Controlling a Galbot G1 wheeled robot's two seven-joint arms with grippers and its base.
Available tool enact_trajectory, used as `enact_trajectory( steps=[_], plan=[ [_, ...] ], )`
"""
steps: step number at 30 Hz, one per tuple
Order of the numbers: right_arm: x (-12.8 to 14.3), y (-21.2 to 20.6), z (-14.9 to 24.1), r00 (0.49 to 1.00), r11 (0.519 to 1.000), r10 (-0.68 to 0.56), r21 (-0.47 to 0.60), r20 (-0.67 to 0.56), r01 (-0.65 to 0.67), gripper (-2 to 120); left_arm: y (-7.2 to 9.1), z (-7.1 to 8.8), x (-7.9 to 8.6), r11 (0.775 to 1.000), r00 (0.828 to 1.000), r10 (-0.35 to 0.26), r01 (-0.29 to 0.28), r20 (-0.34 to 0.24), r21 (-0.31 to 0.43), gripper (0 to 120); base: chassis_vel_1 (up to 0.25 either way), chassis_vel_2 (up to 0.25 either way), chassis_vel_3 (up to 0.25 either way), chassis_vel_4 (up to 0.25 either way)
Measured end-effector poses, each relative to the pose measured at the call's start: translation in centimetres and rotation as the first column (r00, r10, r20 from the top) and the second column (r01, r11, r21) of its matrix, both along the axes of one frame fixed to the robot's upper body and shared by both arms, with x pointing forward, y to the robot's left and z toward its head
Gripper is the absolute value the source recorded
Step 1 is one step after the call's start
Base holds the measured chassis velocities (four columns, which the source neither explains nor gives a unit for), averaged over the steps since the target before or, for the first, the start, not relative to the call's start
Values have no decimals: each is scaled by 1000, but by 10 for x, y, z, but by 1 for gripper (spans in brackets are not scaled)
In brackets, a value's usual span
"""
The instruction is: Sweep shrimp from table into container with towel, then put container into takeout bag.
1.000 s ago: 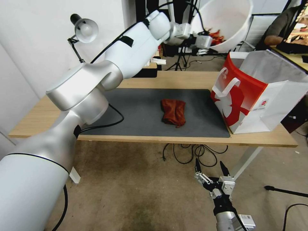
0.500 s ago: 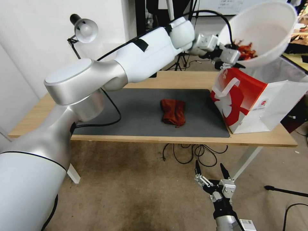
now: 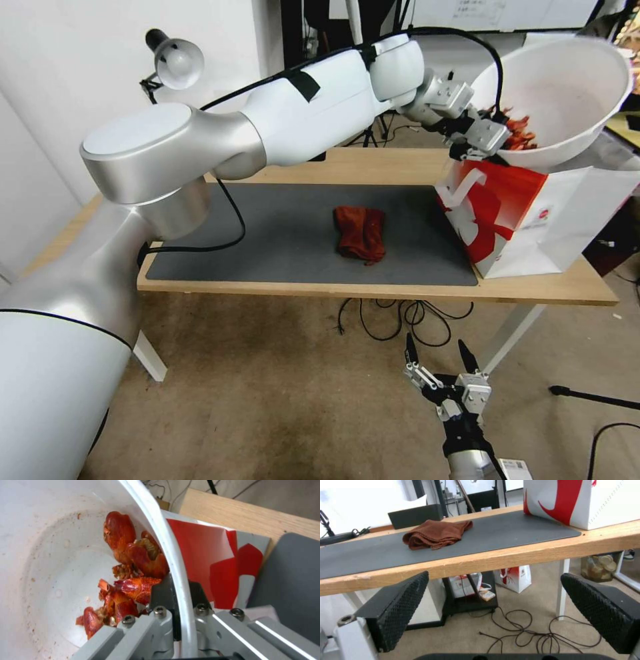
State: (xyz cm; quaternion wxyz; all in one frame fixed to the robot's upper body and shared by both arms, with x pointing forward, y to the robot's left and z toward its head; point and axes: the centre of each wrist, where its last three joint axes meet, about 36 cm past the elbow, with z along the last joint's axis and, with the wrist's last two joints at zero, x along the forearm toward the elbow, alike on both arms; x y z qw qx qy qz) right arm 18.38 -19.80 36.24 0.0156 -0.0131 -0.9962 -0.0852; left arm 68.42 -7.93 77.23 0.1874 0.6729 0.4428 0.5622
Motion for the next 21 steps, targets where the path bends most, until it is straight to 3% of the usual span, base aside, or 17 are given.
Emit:
enact_trajectory(
  steps=[5,13,21],
  plan=[
    [0,1,0,1000,1000,-6,4,3,6,100,1,6,0,996,1000,-2,3,-10,85,0,0,0,0,0],
    [2,1,-1,1000,1000,-7,4,5,7,100,0,13,-3,987,1000,-8,9,-7,159,0,0,0,0,0],
    [3,1,-2,1000,1000,-10,4,4,10,100,-1,14,-3,985,1000,-8,9,-2,174,4,0,0,0,0]
  ],
)
